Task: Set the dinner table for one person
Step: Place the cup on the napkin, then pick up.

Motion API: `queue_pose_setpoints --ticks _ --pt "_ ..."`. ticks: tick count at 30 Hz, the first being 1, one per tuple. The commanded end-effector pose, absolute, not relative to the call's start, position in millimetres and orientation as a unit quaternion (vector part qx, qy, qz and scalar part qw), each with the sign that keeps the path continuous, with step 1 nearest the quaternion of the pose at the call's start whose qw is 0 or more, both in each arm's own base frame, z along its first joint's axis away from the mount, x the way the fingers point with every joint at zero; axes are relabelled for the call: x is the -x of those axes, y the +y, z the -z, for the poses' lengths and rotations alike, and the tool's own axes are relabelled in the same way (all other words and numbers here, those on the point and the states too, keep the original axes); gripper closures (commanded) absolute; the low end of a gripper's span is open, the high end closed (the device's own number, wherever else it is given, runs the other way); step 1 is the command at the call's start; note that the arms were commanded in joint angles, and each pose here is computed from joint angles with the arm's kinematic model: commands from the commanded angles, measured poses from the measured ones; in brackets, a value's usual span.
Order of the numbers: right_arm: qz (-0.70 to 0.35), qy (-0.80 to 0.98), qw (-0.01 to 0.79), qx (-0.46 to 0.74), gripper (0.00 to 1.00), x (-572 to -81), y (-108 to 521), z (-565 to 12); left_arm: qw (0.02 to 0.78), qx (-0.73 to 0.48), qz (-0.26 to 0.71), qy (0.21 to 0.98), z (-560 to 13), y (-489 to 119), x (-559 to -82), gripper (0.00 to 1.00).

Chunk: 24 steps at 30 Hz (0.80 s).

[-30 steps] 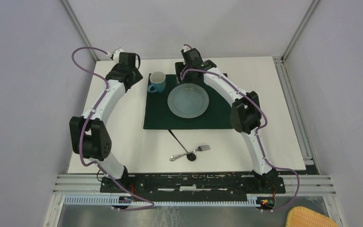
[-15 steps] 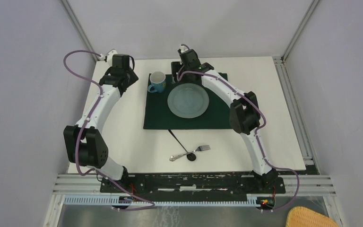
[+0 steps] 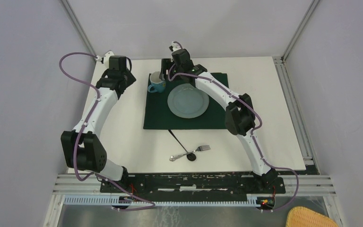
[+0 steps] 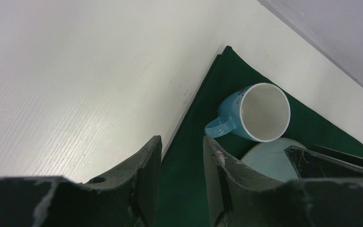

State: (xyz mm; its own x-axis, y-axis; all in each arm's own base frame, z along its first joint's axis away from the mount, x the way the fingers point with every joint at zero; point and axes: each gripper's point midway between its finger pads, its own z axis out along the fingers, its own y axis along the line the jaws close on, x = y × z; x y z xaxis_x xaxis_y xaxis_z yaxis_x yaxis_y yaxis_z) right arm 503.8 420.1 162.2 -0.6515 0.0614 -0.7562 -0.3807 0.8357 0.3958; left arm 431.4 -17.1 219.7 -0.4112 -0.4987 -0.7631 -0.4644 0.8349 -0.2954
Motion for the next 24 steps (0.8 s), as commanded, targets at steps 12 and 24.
queue_pose_setpoints --ticks 12,24 --pt "-0.240 0.853 0.451 0.109 0.26 -511 436 -174 0.477 0.283 0.037 0.831 -229 -15 -428 0.55" --pt "-0.226 0.853 0.458 0.104 0.26 -516 434 -160 0.471 0.283 0.037 0.835 -221 -16 -430 0.55"
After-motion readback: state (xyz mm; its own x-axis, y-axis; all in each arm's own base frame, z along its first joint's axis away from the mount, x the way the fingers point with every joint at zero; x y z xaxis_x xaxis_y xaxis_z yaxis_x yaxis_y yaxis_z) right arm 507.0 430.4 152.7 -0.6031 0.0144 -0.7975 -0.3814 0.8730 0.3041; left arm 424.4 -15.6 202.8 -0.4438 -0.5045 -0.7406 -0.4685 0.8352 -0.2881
